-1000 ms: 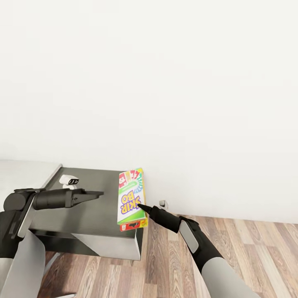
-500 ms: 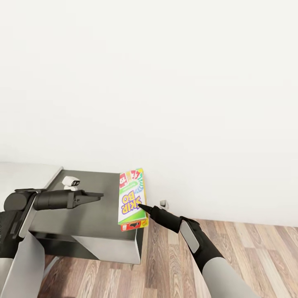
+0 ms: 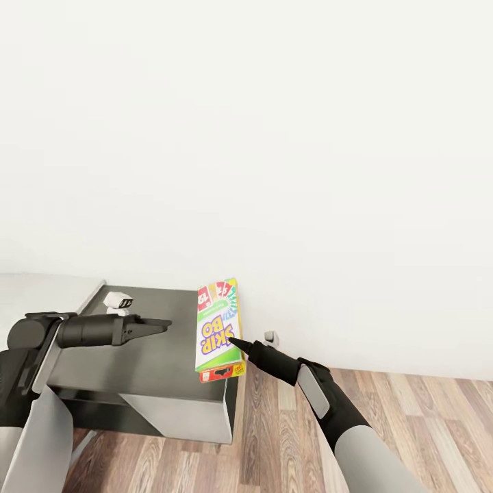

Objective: Put all the toys in the child's room - the three board games (two on the bed and one on the table), the two jigsaw puzzles on the table, and the tennis ball on the table - inside the toy box on the table in the child's room.

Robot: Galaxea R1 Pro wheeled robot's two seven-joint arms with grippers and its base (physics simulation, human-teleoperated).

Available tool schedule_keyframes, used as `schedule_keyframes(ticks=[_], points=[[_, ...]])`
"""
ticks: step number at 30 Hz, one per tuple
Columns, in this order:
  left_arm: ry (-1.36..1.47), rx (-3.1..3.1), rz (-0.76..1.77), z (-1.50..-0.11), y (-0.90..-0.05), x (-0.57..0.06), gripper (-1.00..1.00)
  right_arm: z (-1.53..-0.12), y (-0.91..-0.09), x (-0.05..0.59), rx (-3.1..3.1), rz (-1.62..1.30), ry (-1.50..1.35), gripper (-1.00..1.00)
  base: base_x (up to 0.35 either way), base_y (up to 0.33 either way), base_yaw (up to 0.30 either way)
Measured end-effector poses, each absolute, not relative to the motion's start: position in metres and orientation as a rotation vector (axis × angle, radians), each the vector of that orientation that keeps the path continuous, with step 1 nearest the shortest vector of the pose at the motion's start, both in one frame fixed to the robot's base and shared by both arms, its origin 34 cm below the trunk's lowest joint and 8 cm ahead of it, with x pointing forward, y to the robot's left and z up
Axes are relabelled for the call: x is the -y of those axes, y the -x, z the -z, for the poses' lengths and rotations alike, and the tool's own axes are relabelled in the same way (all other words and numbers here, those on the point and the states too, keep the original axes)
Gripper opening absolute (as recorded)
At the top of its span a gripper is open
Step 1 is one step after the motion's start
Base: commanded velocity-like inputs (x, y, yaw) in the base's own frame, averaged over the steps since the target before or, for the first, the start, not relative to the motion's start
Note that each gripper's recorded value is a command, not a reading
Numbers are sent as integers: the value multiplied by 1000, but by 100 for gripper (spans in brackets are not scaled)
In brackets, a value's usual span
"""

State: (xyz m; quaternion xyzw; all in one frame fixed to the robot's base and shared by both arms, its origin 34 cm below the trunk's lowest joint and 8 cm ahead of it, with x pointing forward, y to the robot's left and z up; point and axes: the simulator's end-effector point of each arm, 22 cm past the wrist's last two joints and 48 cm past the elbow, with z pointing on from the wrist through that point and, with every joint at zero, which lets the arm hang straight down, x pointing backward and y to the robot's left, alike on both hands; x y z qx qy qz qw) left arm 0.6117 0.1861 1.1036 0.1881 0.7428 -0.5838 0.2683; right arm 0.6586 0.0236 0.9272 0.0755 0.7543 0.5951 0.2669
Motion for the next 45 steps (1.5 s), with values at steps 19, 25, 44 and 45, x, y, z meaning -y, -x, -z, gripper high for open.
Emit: schedule_keyframes(ticks=[19, 25, 44, 45], points=[[-531, -1985, 1555, -1118, -608, -185, 100, -945, -661, -25, -2012, -1600, -178, -100, 0, 0, 0], [-539, -1975, 1550, -1123, -607, -185, 100, -950, -661, -24, -2004, -1597, -170, -100, 0, 0, 0], [-563, -1951, 1534, -1138, -603, -184, 100, -968, -663, -24, -1979, -1590, -146, -100, 0, 0, 0], [-565, -1950, 1533, -1139, -602, -183, 100, -969, -663, -24, -1978, -1589, -144, -100, 0, 0, 0]])
